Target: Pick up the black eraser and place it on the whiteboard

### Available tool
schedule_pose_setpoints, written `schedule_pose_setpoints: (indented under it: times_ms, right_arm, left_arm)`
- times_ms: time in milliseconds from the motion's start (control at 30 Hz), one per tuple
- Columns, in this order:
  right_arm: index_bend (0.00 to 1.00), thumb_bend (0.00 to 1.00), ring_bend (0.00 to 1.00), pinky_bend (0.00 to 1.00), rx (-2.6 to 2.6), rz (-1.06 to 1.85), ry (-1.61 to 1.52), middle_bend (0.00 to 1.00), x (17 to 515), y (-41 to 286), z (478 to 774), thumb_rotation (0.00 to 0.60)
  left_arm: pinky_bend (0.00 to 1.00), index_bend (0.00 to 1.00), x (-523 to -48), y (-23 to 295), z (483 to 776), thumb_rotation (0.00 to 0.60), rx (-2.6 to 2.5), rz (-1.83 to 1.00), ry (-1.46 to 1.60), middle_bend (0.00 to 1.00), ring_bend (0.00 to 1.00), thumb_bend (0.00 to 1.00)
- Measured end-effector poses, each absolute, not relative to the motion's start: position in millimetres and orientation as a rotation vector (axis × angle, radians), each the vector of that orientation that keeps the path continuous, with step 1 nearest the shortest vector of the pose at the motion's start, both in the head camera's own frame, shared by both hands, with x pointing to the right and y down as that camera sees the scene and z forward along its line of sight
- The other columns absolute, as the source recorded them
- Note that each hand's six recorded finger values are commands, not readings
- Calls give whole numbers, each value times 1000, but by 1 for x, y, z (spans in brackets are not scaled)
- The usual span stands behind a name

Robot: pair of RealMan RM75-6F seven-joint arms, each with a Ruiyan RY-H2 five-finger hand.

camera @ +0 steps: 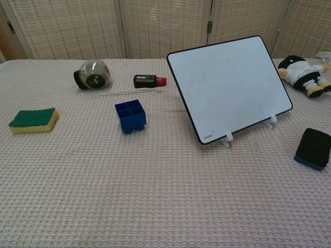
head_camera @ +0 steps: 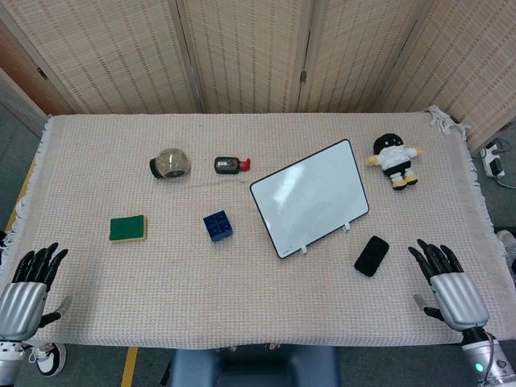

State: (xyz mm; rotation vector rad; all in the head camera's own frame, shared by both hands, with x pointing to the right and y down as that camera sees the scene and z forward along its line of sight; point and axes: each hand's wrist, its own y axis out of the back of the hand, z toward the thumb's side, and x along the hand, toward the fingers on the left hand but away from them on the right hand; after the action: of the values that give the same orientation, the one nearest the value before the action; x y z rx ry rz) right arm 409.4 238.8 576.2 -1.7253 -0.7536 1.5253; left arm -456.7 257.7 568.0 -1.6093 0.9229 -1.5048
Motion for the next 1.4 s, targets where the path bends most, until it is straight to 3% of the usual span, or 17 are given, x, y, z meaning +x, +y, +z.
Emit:
schedule_pose_setpoints:
  times_ms: [267, 533, 800, 933, 1400]
  right_arm:
    - [0, 336, 0, 0, -1723, 1499, -764, 0, 408, 243, 567, 600]
    - [2, 334, 0, 0, -1733, 1515, -664, 0, 405, 237, 583, 600]
    - [169, 334, 0, 0, -1664, 1513, -398, 0, 390, 213, 599, 600]
    - [197, 334, 0, 0, -1624, 1514, -282, 0, 380, 202, 607, 600]
    - [197, 334, 0, 0, -1520, 1517, -17, 0, 338, 189, 667, 600]
  left_arm:
    - [73, 0, -450, 259, 572, 600, -1620, -1485, 893, 4, 36, 340]
    - [73, 0, -451, 252, 574, 600, -1632, -1478, 912, 3, 36, 340]
    - [73, 0, -453, 249, 582, 600, -1641, -1502, 899, 3, 36, 340]
    - [73, 0, -456, 247, 583, 600, -1638, -1515, 907, 3, 36, 340]
    - [65, 0, -457, 243, 588, 600, -1681, -1519, 918, 4, 36, 340]
